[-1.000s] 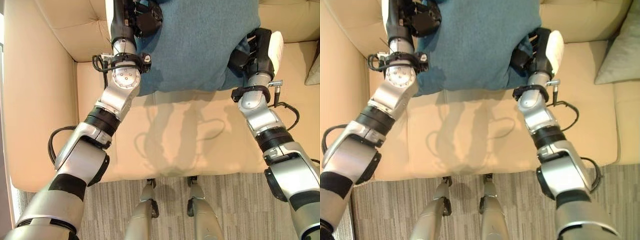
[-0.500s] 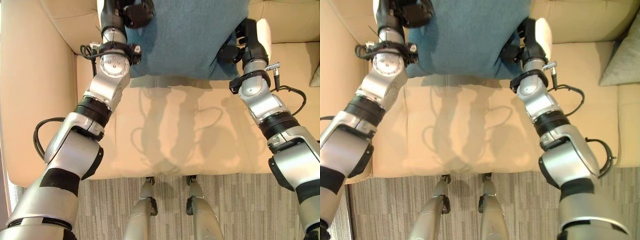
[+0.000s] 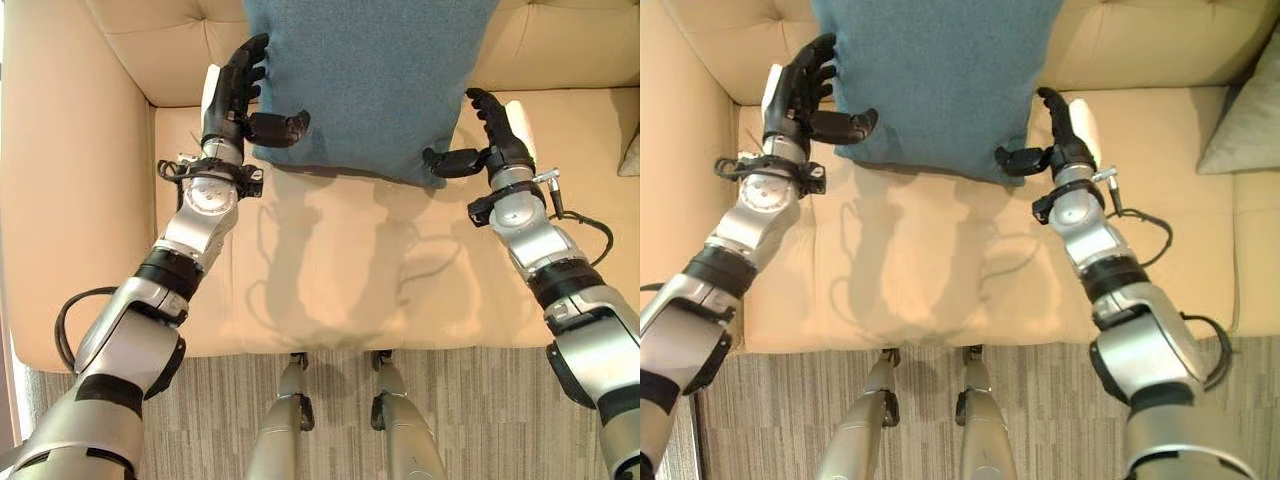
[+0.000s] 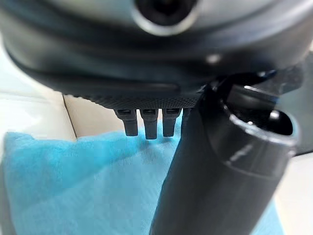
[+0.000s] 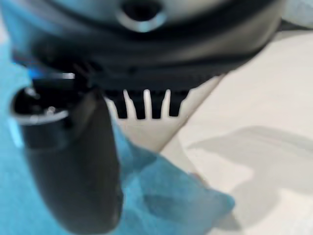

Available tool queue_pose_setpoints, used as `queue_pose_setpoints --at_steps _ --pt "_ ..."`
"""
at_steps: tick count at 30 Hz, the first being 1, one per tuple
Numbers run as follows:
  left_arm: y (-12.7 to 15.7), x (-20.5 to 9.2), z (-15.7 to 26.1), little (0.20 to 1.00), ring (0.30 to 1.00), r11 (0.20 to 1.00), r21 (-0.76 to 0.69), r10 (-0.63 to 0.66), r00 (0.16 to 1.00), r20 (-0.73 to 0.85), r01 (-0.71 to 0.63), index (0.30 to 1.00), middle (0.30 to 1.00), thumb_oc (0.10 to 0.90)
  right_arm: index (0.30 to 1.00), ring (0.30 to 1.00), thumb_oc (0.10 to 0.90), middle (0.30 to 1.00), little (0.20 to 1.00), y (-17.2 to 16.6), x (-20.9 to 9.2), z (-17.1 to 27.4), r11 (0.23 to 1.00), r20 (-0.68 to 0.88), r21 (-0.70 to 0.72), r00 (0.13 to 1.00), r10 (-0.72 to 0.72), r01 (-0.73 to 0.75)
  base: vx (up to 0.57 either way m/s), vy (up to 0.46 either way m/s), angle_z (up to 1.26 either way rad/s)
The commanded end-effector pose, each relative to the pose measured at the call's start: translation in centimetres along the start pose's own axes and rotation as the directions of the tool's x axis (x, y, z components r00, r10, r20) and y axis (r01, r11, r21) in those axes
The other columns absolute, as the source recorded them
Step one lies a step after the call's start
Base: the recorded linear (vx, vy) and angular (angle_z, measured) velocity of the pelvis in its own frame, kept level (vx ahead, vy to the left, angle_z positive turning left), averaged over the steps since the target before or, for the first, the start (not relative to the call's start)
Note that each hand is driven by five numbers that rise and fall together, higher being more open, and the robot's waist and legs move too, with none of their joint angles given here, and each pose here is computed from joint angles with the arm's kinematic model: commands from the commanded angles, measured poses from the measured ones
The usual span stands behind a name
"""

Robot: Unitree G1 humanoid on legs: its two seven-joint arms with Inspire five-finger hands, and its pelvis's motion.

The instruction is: Pick up all the scattered cushions and arrange them neatly on the sofa.

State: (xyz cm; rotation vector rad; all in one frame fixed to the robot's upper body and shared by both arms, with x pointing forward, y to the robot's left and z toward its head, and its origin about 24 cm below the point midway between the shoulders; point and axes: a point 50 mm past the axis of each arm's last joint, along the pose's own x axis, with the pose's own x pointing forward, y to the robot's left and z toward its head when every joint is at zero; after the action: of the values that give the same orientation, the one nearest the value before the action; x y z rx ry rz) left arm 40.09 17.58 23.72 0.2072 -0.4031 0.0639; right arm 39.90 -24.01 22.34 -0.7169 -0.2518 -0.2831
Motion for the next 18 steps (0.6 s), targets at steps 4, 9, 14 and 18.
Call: queue_pose_setpoints --at_steps 4,9,14,18 --pt "3.1 -1.1 0.6 0.9 0.9 0.998 -0.015 0.062 0.992 0.108 -0.061 0.9 0.9 0.8 0.9 0.9 0.8 0.9 0.9 -2.9 -1.3 -0.9 0.994 0.081 0.058 0.992 -0.096 0.091 0.01 0.003 0.01" --pt "5.0 -5.5 -3.9 0.9 0.9 0.998 -0.009 0.059 0.998 0.007 -0.059 0.9 0.9 0.8 0.9 0.9 0.8 0.9 0.9 -1.8 -5.3 -5.7 0.993 -0.006 0.114 0.999 -0.041 0.042 0.03 0.005 0.02" --pt "5.8 -15.5 -11.7 0.9 0.9 1.0 0.02 0.019 0.961 -0.277 -0.014 0.9 0.9 0.8 0.9 0.9 0.8 0.9 0.9 0.9 -13.0 -12.9 0.985 -0.219 0.15 0.968 0.118 -0.086 0.08 -0.022 -0.02" --pt "6.5 -20.8 -14.9 0.9 0.9 0.999 0.042 0.037 0.896 -0.442 -0.021 0.9 0.9 0.8 0.9 0.9 0.8 0.9 0.9 2.0 -17.0 -15.7 0.978 -0.336 0.163 0.925 0.178 -0.129 0.06 -0.004 -0.04"
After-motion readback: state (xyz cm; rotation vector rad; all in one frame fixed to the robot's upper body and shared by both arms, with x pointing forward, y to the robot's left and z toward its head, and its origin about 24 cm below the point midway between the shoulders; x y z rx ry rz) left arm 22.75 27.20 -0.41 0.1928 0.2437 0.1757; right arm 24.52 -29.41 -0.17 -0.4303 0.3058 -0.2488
